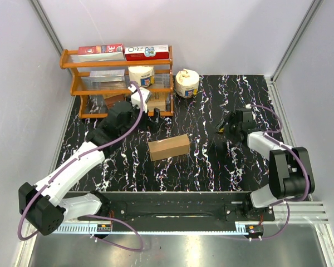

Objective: Unpack the express box

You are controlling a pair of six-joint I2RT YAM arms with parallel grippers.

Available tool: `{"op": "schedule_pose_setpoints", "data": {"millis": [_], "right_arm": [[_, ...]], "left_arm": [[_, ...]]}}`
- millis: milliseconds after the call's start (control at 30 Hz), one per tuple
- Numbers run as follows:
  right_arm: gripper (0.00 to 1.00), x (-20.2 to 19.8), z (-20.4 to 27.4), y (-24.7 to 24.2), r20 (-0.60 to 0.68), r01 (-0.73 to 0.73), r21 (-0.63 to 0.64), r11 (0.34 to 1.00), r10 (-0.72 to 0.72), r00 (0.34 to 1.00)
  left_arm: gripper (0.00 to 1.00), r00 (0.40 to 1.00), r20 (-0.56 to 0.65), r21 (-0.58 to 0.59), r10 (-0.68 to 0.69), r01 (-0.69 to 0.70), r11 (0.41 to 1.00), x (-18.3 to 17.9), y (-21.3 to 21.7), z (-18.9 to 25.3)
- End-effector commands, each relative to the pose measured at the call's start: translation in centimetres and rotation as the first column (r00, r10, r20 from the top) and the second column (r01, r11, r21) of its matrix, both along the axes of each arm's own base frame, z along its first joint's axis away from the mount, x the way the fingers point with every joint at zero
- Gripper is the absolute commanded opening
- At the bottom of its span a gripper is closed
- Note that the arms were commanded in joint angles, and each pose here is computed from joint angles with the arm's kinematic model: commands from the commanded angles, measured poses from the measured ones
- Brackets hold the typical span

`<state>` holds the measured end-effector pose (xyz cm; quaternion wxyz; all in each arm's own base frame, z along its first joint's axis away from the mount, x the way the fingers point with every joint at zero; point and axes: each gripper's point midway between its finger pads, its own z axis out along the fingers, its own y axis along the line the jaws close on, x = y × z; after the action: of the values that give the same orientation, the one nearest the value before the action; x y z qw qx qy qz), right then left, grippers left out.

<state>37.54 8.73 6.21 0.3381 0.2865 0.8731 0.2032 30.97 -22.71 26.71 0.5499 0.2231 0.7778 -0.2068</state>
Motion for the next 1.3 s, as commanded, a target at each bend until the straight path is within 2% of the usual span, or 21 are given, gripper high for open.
{"op": "schedule_pose_setpoints", "data": {"millis": [0, 133, 233, 300, 333, 400, 500, 533, 600, 633, 667, 700, 733, 767, 800, 867, 1033, 1267], "right_arm": [[0.84, -0.7, 2.7, -2.4, 0.017, 0.082, -0.095, 0.992, -0.081, 0.997], [0.87, -2.5, 3.8, -4.6, -0.005, 0.141, -0.191, 0.971, -0.145, 0.989], [0.87, -2.8, 5.9, -4.8, 0.039, 0.133, -0.196, 0.971, -0.128, 0.991], [0.85, -2.7, 7.2, -4.2, 0.071, 0.082, -0.195, 0.977, -0.07, 0.995], [0.84, -2.4, 8.2, -2.8, 0.096, 0.018, -0.153, 0.988, -0.004, 0.995], [0.77, -2.0, 8.9, -1.1, 0.12, -0.077, -0.117, 0.99, 0.092, 0.989], [0.59, -1.2, 10.1, 3.1, 0.171, -0.268, -0.002, 0.964, 0.264, 0.949], [0.56, -0.8, 11.1, 4.6, 0.197, -0.327, 0.021, 0.945, 0.316, 0.928], [0.47, -0.7, 10.0, 7.7, 0.16, -0.421, -0.005, 0.907, 0.416, 0.895], [0.45, 0.0, 11.0, 8.8, 0.168, -0.437, -0.032, 0.899, 0.436, 0.884], [0.43, 0.3, 10.9, 9.8, 0.161, -0.456, -0.047, 0.889, 0.458, 0.874], [0.37, 0.7, 9.5, 10.6, 0.124, -0.461, -0.048, 0.886, 0.463, 0.877], [0.34, 1.4, 10.3, 12.0, 0.143, -0.471, -0.066, 0.879, 0.476, 0.868], [0.33, 1.8, 10.1, 12.7, 0.142, -0.479, -0.063, 0.875, 0.483, 0.864], [0.3, 2.3, 8.6, 13.4, 0.109, -0.487, -0.05, 0.872, 0.489, 0.865], [0.27, 3.3, 9.0, 15.1, 0.121, -0.514, -0.038, 0.857, 0.515, 0.849], [0.23, 3.8, 6.2, 17.7, 0.042, -0.601, -0.041, 0.798, 0.603, 0.797], [0.24, 0.1, 4.3, 19.9, -0.036, -0.704, -0.024, 0.71, 0.703, 0.71]], "left_arm": [[0.99, 0.998, -0.002, -0.146, 0.069, -0.069, 0.987, 0.8, 1.0, 2.0], [0.99, 0.998, -0.059, -0.165, 0.037, -0.047, 0.985, 0.7, 0.6, 1.8], [0.99, 0.99, -0.139, -0.138, 0.009, -0.028, 0.99, 0.5, 0.2, 1.2], [0.99, 0.988, -0.149, -0.135, -0.04, 0.02, 0.991, 0.0, -0.4, 1.0], [0.99, 0.987, -0.15, -0.146, -0.056, 0.034, 0.989, -0.3, -0.6, 1.0], [0.99, 0.987, -0.162, -0.161, -0.024, -0.003, 0.987, -0.5, 0.0, 0.8], [0.85, 0.969, -0.243, -0.15, -0.036, 0.0, 0.989, -1.8, 0.1, -0.9], [0.75, 0.957, -0.283, -0.162, -0.064, 0.018, 0.987, -2.5, -0.3, -1.6], [0.65, 0.923, -0.375, -0.154, -0.085, 0.029, 0.988, -4.0, -0.4, -4.0], [0.61, 0.899, -0.423, -0.176, -0.114, 0.041, 0.983, -5.0, -0.8, -4.7], [0.49, 0.885, -0.451, -0.18, -0.114, 0.035, 0.983, -5.5, -0.7, -5.3], [0.44, 0.857, -0.503, -0.168, -0.11, 0.028, 0.985, -6.5, -0.6, -7.0], [0.39, 0.84, -0.532, -0.174, -0.106, 0.015, 0.985, -7.1, -0.6, -7.5], [0.27, 0.83, -0.548, -0.171, -0.098, 0.003, 0.985, -7.6, -0.4, -7.9], [0.22, 0.809, -0.582, -0.152, -0.079, -0.013, 0.988, -8.3, 0.0, -9.2], [0.08, 0.786, -0.616, -0.148, -0.057, -0.045, 0.988, -8.8, 0.4, -10.1], [0.01, 0.726, -0.687, -0.108, -0.026, -0.067, 0.992, -10.2, 0.7, -13.0], [0.0, 0.677, -0.736, -0.01, 0.011, -0.027, 1.0, -10.9, 0.5, -16.2]]}}
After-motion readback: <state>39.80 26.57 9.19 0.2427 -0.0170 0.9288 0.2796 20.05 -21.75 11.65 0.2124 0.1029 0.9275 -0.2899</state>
